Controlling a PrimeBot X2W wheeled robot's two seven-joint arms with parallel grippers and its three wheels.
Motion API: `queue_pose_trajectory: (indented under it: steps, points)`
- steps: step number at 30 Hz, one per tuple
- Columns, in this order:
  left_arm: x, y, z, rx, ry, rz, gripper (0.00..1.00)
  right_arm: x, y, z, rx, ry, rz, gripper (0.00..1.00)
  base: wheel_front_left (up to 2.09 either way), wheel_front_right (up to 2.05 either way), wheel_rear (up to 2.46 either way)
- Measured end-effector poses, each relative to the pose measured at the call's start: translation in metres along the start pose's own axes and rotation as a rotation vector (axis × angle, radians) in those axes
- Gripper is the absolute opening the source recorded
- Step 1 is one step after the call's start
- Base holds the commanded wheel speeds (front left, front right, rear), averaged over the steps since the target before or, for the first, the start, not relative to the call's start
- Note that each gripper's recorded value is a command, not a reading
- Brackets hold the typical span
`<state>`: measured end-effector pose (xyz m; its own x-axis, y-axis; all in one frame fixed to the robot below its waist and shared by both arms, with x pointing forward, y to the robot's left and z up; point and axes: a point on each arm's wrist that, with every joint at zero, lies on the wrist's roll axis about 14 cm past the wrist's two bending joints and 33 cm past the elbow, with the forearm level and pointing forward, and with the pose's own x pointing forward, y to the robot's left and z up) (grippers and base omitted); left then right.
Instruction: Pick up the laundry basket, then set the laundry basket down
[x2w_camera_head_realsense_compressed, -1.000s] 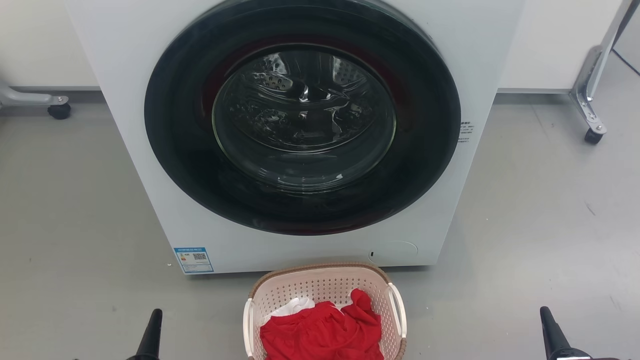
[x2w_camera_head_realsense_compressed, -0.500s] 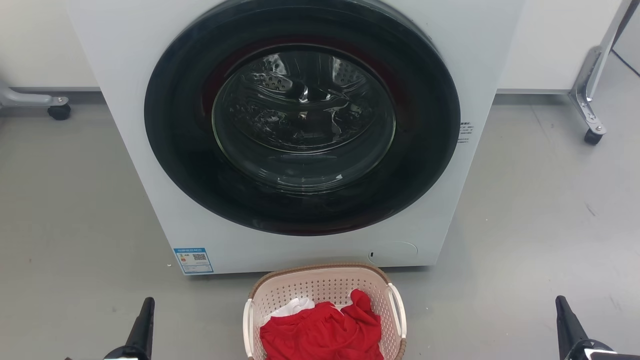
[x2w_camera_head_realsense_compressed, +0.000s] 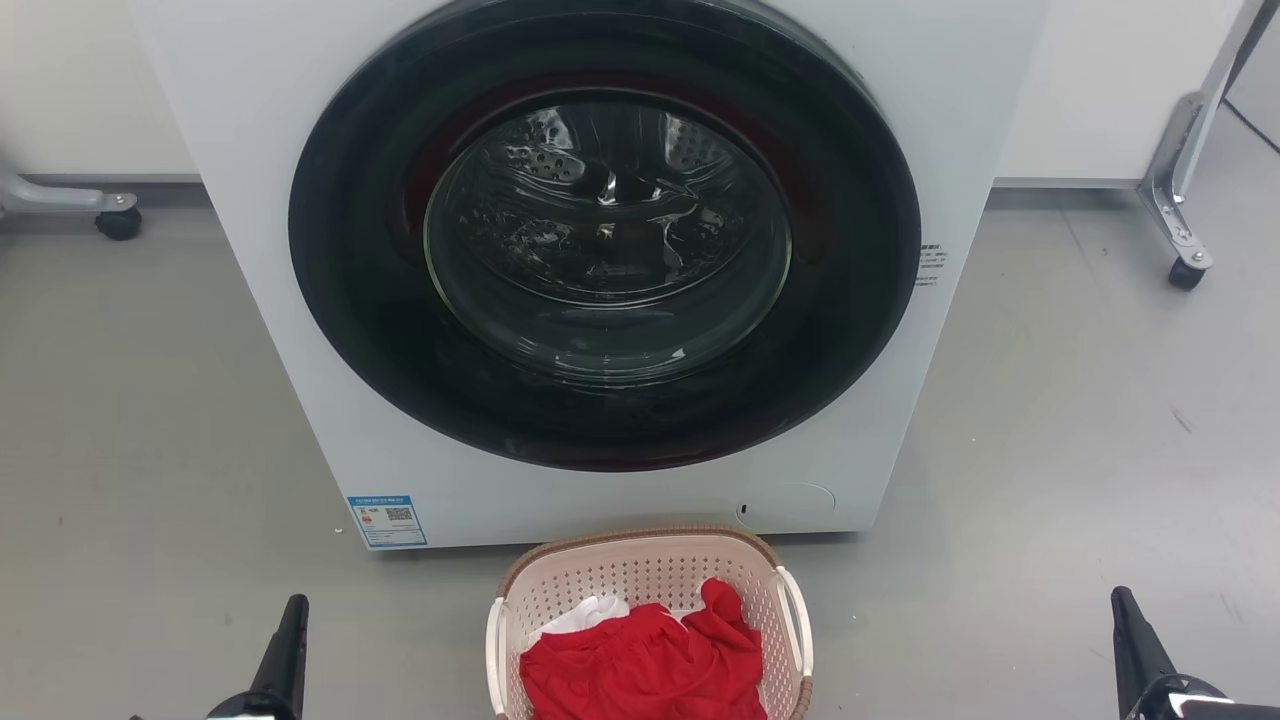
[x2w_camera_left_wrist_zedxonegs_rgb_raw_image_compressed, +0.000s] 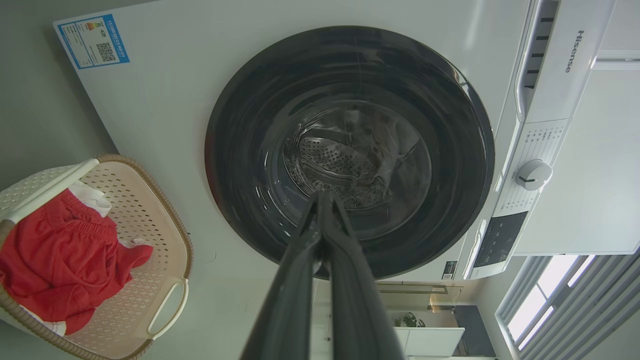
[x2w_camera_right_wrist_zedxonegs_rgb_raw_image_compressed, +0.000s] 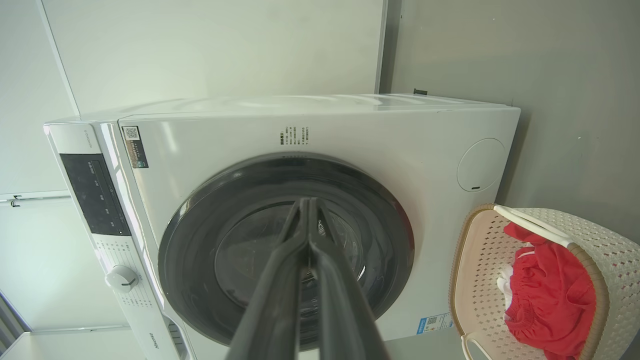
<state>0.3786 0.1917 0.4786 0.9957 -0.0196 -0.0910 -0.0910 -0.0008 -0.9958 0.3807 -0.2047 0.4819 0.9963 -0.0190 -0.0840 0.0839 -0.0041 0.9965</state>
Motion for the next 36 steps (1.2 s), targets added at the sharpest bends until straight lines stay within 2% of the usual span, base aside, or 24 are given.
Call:
queue_pose_trajectory:
  steps: [36]
  points:
    - [0.0,0.0,-0.0001,-0.001,0.0,0.0,0.0,0.0,0.0,0.0,0.0,0.0,0.0,0.0,0.0,0.0,0.0]
